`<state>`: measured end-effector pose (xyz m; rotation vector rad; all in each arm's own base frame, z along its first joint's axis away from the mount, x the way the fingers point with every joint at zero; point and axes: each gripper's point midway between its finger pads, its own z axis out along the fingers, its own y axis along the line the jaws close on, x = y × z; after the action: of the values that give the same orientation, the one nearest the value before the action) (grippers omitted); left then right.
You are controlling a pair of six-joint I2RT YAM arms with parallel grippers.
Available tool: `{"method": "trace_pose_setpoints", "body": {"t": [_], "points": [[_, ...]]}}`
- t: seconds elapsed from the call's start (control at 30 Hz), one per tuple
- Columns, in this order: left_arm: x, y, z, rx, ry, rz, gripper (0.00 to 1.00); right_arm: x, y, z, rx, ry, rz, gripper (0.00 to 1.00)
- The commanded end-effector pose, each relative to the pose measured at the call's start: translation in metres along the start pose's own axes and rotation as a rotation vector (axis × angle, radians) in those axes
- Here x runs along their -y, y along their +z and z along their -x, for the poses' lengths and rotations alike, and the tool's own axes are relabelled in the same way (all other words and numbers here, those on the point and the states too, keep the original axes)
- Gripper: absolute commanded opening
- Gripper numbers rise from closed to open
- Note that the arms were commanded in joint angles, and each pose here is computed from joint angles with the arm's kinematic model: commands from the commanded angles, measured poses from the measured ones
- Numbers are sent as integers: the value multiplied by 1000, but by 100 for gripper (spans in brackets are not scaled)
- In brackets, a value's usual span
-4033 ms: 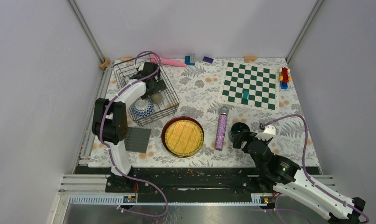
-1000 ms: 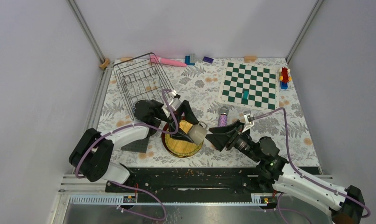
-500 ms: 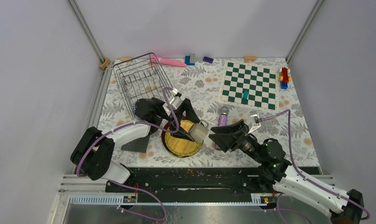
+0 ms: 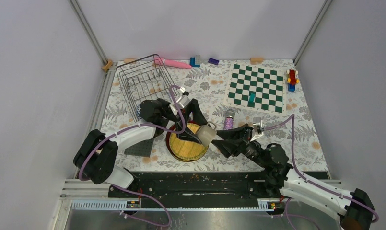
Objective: Unload the mixed dishes from the dish rack
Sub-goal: Pick up the cup from the dish rack.
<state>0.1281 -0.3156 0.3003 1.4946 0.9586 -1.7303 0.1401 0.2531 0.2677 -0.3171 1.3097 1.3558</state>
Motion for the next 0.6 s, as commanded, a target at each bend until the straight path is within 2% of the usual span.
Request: {"method": "trace_pose_setpoints", "body": {"t": [0.0,0.1,0.27,0.43,0.57], "points": [[-1,7,26,50,76,8,0,-22,7,23,90,-56,109,64],[3,11,28,52,75,-4,0,-17,14,20,79,-65,89,62],[6,15,28,54,75,-15,0,-23,23,30,130,-70,125,56],[10,16,29,55,79,-22,0,-33,32,34,140,-46,170,47],[12,16,30,58,84,-19,0,-40,33,34,142,-25,211,35]]}}
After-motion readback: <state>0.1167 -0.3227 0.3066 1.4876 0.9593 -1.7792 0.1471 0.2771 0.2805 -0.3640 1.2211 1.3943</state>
